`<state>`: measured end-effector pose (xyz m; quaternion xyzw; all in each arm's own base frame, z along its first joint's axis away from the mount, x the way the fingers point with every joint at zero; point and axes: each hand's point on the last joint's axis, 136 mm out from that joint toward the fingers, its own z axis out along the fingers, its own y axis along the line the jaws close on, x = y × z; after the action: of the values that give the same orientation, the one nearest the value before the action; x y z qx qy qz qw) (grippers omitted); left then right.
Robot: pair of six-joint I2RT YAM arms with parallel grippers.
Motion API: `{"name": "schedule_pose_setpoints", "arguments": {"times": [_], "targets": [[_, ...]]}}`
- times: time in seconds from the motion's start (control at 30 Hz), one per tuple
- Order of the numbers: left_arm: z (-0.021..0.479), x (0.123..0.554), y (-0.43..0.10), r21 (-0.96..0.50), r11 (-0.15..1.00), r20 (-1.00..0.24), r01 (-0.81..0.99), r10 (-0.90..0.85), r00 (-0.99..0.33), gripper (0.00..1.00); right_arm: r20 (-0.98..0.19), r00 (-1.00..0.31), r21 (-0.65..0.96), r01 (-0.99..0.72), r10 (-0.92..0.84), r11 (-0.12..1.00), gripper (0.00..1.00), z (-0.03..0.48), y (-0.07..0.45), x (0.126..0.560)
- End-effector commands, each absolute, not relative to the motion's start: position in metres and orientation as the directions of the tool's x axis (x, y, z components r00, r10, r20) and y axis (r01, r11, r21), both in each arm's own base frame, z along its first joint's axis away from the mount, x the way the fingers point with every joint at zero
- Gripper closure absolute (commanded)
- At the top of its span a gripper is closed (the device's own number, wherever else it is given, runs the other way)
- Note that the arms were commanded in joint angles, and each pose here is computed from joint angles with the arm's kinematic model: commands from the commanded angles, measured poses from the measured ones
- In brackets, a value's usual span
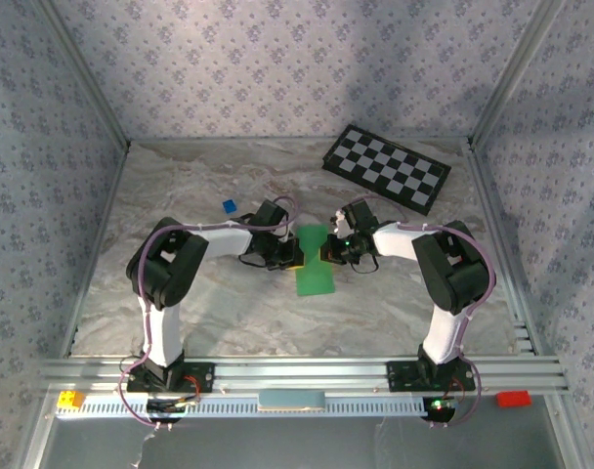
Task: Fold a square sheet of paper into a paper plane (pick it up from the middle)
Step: First fold the square sheet of paper in half at the center of the table.
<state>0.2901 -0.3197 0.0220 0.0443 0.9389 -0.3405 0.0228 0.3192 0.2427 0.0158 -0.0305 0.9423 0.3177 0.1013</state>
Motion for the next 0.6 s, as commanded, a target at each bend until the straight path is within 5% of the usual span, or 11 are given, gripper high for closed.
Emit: {"name": "schedule_pose_setpoints", "arguments": {"times": [0.0, 0.57], "targets": [[0.052, 0.298, -0.324, -0.668, 0.734, -0.096, 0.12, 0.075, -0.993, 0.9, -0.003, -0.999, 0.37, 0.028, 0.031, 0.929, 1.0, -0.048, 0.188, 0.273], [0.002, 0.316, -0.311, -0.634, 0.772, -0.021, 0.039, 0.033, -0.999, 0.92, 0.004, -1.0, 0.371, 0.018, 0.018, 0.928, 1.0, -0.049, 0.187, 0.273]]}}
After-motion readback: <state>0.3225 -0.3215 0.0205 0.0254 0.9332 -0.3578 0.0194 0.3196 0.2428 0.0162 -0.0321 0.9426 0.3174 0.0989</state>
